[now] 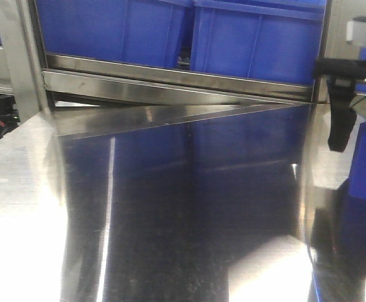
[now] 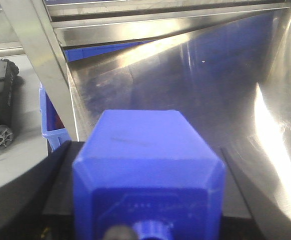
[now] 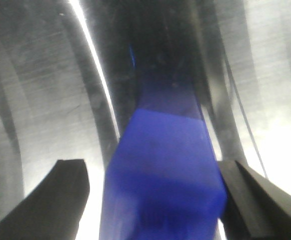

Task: Pick and sort blue part to right shelf
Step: 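Close the right gripper on the blue part and lift it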

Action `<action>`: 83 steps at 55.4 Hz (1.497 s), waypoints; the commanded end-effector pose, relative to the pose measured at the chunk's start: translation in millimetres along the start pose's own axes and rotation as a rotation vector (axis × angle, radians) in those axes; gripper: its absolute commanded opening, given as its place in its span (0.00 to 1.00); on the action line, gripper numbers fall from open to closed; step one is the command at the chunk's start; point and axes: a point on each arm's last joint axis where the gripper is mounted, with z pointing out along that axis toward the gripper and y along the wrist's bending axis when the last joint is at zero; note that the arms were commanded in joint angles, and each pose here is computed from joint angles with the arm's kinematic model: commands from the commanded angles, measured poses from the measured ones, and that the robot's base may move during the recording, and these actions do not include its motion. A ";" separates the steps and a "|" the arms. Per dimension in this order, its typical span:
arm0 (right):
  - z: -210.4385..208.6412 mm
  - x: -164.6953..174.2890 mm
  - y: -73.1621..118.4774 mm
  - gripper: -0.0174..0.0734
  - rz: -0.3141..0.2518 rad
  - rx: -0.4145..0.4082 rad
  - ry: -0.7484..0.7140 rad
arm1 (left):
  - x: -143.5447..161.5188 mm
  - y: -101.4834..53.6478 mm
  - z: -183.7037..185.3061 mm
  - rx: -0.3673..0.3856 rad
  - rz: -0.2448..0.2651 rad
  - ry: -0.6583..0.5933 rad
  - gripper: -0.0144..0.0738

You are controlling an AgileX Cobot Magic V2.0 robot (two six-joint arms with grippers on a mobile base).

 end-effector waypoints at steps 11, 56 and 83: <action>1.7 -10.9 3.5 0.75 -0.015 0.006 -0.040 | -17.0 -0.4 -5.3 0.004 0.002 -0.121 0.52; -44.7 -7.1 5.3 0.28 -0.306 0.048 -0.307 | 32.5 12.6 -35.0 -0.153 -0.088 -0.187 0.52; -109.4 77.6 -55.9 0.28 -0.484 0.014 -0.749 | 48.7 6.7 -70.7 -0.169 -0.069 -0.359 0.52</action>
